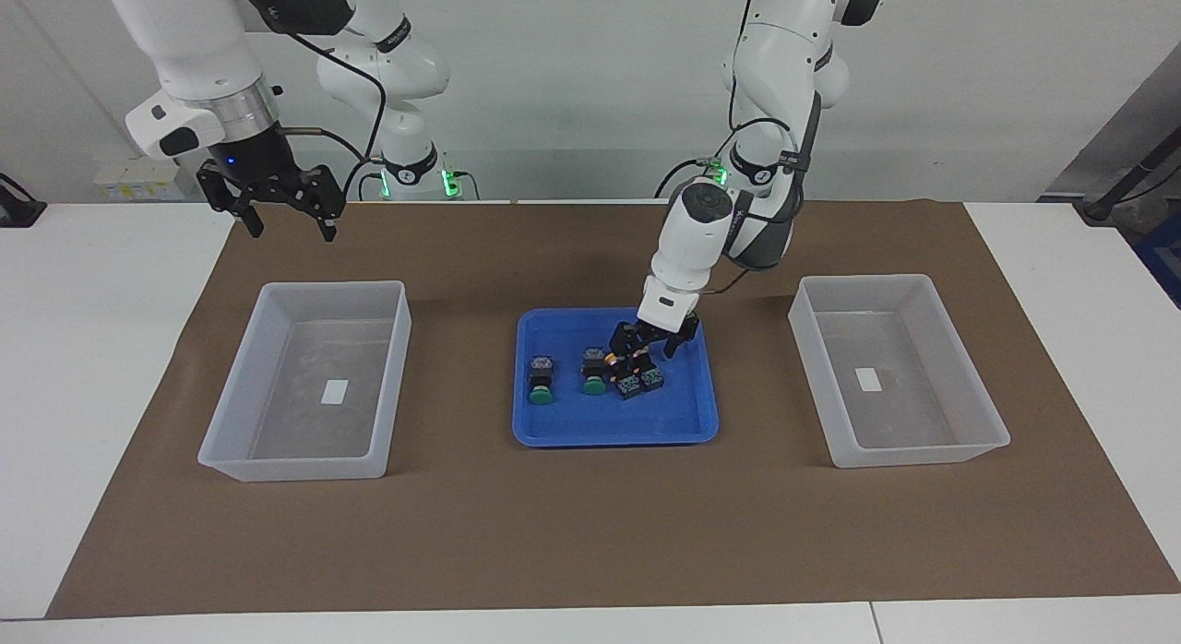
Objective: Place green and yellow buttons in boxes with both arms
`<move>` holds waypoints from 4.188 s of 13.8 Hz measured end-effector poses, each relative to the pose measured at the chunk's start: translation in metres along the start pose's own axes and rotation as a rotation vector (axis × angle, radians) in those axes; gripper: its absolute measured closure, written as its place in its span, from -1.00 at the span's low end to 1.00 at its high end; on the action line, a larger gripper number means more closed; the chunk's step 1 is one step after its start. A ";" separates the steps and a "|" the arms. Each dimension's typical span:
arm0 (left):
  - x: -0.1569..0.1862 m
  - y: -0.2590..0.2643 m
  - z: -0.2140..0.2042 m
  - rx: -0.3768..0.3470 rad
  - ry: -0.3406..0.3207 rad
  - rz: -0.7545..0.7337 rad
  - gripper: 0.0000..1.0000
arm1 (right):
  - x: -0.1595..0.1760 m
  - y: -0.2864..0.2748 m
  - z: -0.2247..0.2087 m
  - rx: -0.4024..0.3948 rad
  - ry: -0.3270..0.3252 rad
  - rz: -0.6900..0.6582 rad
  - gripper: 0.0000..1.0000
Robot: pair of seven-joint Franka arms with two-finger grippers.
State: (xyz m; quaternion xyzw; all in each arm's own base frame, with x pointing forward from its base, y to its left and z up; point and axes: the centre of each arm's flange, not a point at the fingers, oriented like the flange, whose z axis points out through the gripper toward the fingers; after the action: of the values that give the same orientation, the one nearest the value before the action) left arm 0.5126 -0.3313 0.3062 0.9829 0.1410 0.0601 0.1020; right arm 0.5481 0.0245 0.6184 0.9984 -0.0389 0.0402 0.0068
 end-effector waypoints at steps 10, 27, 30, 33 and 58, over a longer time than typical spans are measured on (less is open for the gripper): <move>0.004 -0.002 0.000 0.003 0.002 -0.005 -0.42 | 0.017 -0.128 0.092 0.045 0.094 -0.003 -1.00; 0.068 -0.010 -0.072 0.061 -0.016 -0.075 0.35 | -0.016 -0.272 0.273 0.076 0.080 0.017 -1.00; 0.090 -0.037 -0.115 0.082 -0.012 -0.051 0.35 | -0.031 -0.291 0.298 0.072 0.073 0.002 -0.90; 0.113 -0.073 -0.155 0.127 -0.051 0.014 0.35 | -0.036 -0.301 0.313 0.060 0.086 -0.011 -0.51; 0.141 -0.280 -0.152 0.134 -0.118 0.353 0.28 | 0.060 0.037 0.261 -0.049 0.122 0.012 0.22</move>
State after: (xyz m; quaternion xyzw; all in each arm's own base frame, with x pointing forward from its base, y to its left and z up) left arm 0.5506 0.0008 0.4052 0.9988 -0.0363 0.0097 0.0323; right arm 0.6257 -0.0218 0.3637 0.9934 -0.0452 0.1002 0.0333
